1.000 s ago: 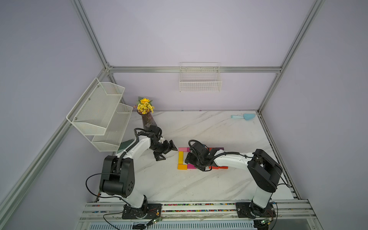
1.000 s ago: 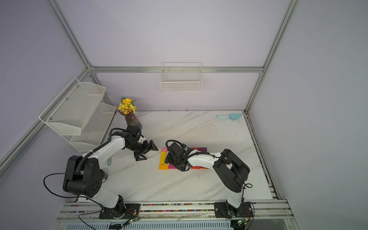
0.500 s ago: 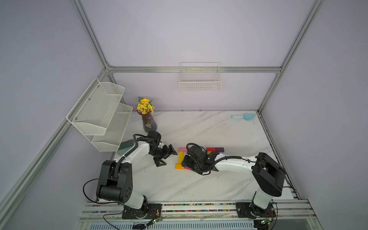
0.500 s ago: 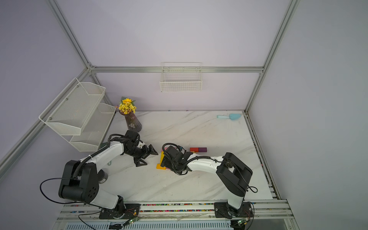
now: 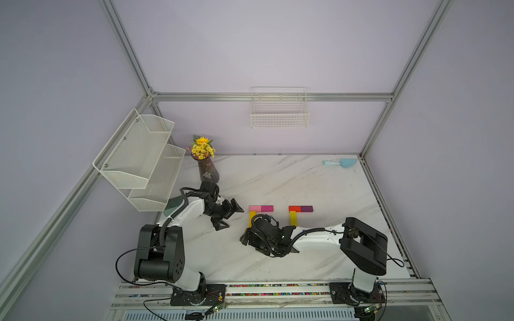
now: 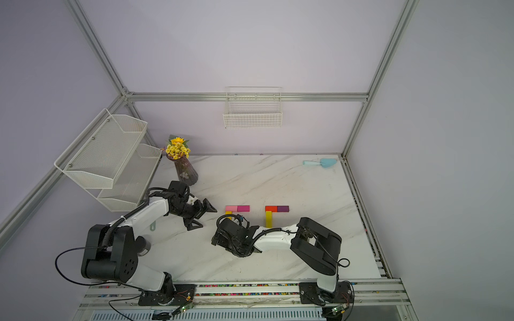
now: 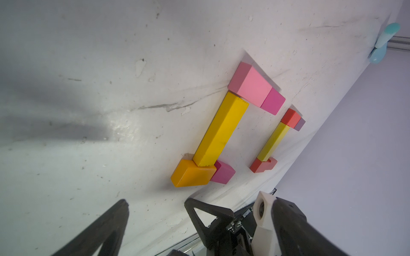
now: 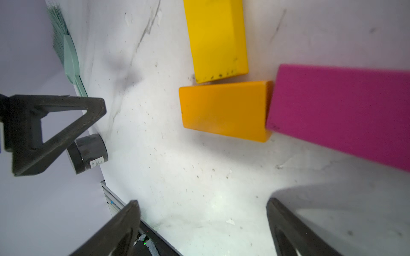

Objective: Assemble the letter c with building blocks
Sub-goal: Assemble the building block at the center of the board.

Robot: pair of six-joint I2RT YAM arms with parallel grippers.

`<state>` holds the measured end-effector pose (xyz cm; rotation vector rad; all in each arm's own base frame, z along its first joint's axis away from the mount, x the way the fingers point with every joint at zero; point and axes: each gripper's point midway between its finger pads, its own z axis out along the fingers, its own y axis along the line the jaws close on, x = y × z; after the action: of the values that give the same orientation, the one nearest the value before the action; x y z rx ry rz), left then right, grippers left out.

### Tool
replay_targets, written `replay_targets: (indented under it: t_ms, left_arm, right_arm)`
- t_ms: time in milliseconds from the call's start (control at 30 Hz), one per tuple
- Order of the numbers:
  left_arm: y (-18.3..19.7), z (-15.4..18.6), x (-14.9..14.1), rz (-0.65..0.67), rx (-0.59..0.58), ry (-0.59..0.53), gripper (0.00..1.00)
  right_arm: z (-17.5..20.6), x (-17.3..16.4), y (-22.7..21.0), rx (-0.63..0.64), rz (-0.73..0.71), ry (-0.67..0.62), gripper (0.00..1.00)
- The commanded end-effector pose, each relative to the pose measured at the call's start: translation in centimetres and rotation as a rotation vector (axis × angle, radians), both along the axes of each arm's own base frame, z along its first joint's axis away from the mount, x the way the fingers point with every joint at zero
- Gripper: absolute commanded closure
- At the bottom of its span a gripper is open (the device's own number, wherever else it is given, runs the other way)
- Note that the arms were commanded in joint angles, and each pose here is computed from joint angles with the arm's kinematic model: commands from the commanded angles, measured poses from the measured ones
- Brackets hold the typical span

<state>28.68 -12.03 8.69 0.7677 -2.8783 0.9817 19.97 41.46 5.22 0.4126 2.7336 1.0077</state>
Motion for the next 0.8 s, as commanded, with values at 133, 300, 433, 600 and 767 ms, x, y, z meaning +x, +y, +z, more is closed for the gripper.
replay_targets:
  t_ms: [133, 300, 433, 600, 767]
  left_arm:
    - [-0.8, 0.3, -0.3, -0.013, -0.064, -0.021, 0.0]
    - [-1.1, 0.1, -0.4, -0.008, -0.083, -0.014, 0.0]
    - [-1.4, -0.2, -0.7, -0.003, -0.091, -0.006, 0.0]
    - [-1.9, -0.7, -1.1, -0.002, -0.089, 0.006, 0.0]
    - [-2.4, -1.2, -1.5, -0.004, -0.083, 0.016, 0.0]
  right_arm:
    - [-0.5, 0.4, -3.2, -0.036, -0.116, 0.002, 0.08]
    - [-0.2, 1.5, -4.5, -0.039, -0.149, -0.012, 0.08]
    - [0.2, 2.7, -5.3, -0.035, -0.168, -0.021, 0.08]
    - [0.5, 4.0, -5.6, -0.026, -0.173, -0.025, 0.08]
    - [0.6, 4.6, -5.8, -0.022, -0.17, -0.023, 0.08]
